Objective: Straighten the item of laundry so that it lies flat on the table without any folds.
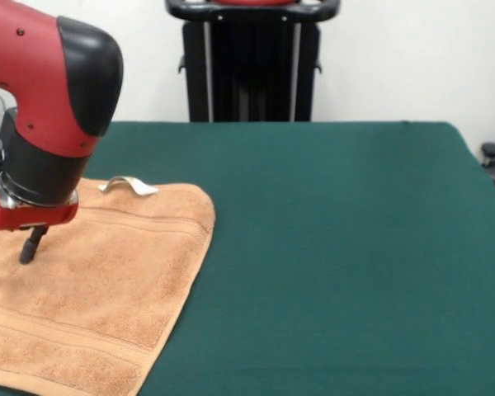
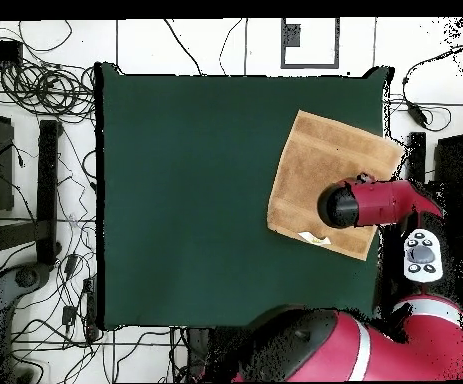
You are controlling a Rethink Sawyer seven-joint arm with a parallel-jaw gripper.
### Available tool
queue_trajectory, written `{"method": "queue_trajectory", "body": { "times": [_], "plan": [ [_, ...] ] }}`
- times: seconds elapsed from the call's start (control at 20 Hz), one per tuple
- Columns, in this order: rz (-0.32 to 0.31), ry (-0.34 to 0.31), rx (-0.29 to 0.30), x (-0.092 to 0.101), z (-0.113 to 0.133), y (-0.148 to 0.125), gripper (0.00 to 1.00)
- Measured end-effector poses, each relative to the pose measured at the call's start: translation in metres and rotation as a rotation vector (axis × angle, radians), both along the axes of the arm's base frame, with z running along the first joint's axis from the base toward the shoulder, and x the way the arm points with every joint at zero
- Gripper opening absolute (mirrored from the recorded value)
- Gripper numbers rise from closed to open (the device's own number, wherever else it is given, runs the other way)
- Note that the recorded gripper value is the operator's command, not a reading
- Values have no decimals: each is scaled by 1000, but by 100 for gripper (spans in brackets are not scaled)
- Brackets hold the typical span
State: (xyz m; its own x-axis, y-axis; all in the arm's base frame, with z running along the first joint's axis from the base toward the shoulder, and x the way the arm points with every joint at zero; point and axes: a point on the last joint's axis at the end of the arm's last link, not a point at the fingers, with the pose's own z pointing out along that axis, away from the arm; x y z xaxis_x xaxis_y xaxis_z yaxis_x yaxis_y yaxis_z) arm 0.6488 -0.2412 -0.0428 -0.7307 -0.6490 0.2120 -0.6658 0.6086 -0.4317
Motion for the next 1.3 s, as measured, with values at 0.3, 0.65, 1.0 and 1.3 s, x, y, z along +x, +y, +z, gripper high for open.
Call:
{"method": "queue_trajectory", "body": {
  "times": [0.3, 0.65, 1.0, 1.3],
  "plan": [
    [-35, -10, 37, 0, 2, -1, 100],
    [-182, -2, 164, -9, 19, 4, 100],
    [-263, 11, 271, -5, 39, 30, 100],
    [-276, -13, 358, 9, 42, 55, 100]
  ]
}}
